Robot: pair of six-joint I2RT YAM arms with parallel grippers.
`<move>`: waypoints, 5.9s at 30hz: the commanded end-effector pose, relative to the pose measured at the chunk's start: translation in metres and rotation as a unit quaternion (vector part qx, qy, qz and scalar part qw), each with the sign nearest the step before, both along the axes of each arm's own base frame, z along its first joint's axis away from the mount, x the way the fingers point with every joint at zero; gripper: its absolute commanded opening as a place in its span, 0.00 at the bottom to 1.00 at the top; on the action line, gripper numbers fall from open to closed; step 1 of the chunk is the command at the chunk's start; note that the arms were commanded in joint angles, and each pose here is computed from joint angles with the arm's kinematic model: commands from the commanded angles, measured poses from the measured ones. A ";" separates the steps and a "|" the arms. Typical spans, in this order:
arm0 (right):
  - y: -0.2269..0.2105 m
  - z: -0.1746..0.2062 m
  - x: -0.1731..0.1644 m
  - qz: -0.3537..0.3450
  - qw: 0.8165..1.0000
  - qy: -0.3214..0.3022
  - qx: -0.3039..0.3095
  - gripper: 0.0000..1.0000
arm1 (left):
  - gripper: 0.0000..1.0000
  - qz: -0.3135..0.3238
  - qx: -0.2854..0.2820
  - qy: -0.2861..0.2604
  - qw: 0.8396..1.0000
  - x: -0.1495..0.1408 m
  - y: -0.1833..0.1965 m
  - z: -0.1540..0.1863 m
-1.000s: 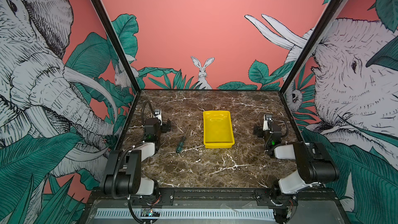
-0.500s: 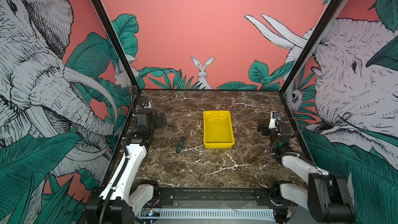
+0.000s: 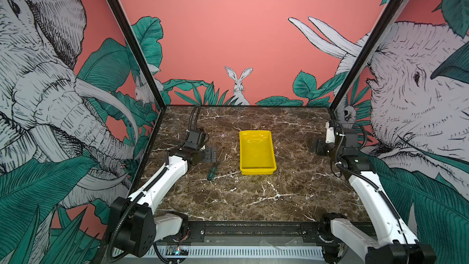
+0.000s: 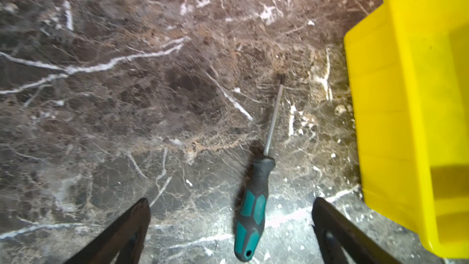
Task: Put the screwdriver in the bin
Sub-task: Pick up the screwdriver from the center of the table, then place the screwdriver in the bin.
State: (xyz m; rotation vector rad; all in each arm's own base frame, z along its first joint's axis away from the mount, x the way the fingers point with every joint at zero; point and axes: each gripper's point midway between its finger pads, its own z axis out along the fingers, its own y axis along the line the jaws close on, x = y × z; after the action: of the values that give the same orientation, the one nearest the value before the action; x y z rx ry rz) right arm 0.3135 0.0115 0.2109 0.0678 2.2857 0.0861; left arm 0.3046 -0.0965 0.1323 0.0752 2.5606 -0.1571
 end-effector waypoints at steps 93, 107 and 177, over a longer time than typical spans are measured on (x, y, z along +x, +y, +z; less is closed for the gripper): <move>0.085 -0.046 -0.039 0.186 0.963 0.071 0.183 0.99 | 0.00 -0.124 -0.009 0.015 0.992 -0.023 -0.124 0.039; 0.084 -0.043 -0.040 0.186 0.964 0.067 0.180 1.00 | 0.00 -0.177 -0.018 0.007 0.984 0.014 -0.240 0.014; 0.004 0.000 0.033 0.034 0.980 -0.196 -0.016 0.99 | 0.99 -0.079 0.166 -0.373 0.909 0.026 -0.008 0.134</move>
State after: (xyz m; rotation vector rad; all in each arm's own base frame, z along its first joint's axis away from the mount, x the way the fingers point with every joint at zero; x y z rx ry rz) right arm 0.3281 0.0384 0.1918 -0.1087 2.0859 0.2338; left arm 0.3237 -0.1320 0.2411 0.4993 1.9584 0.1384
